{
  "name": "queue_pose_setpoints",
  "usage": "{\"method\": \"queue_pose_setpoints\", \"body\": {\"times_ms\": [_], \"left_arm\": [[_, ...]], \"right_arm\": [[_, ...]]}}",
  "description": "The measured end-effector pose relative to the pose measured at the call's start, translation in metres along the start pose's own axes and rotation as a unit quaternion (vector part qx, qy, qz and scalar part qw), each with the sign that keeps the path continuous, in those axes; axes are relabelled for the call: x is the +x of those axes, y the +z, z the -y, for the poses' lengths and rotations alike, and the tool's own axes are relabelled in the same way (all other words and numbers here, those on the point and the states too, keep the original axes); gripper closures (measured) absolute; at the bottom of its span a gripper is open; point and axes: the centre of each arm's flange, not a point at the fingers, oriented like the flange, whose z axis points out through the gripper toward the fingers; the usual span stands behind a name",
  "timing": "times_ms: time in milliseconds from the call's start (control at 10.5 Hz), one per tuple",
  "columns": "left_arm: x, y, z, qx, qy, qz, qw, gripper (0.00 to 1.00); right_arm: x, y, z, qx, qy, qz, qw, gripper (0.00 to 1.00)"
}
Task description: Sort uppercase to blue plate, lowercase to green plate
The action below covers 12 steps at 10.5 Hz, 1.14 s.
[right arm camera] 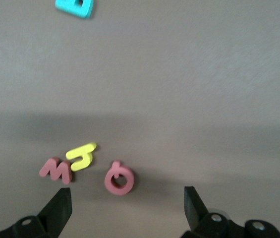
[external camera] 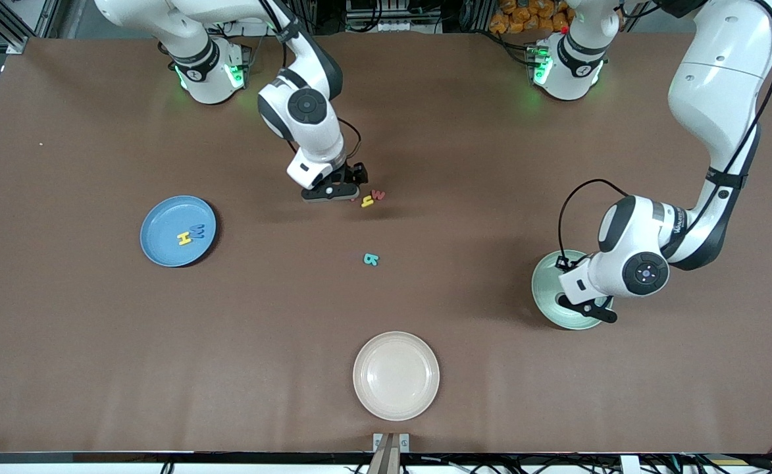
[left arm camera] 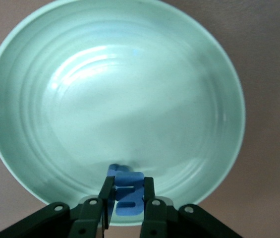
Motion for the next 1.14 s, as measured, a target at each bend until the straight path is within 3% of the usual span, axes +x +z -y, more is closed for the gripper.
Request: {"method": "queue_pose_setpoints", "body": {"times_ms": [286, 381, 762, 857, 1143], "left_arm": [[0.000, 0.001, 0.001, 0.000, 0.000, 0.000, 1.000, 0.67], [0.000, 0.001, 0.000, 0.000, 0.002, -0.001, 1.000, 0.55], [0.002, -0.001, -0.004, 0.001, 0.009, -0.002, 1.000, 0.05], [0.003, -0.002, -0.008, 0.002, 0.012, -0.003, 1.000, 0.00], [0.007, -0.010, -0.034, 0.006, 0.031, -0.009, 0.999, 0.00]], "right_arm": [[-0.012, 0.016, 0.010, -0.031, -0.016, -0.030, 0.999, 0.00], [-0.016, 0.022, 0.012, -0.035, -0.018, -0.038, 0.999, 0.00], [-0.029, 0.046, 0.008, -0.004, -0.027, -0.052, 0.998, 0.02], [-0.031, 0.049, 0.007, -0.005, -0.032, -0.053, 0.998, 0.07], [-0.036, 0.054, 0.005, -0.001, -0.050, -0.062, 0.997, 0.18]]}}
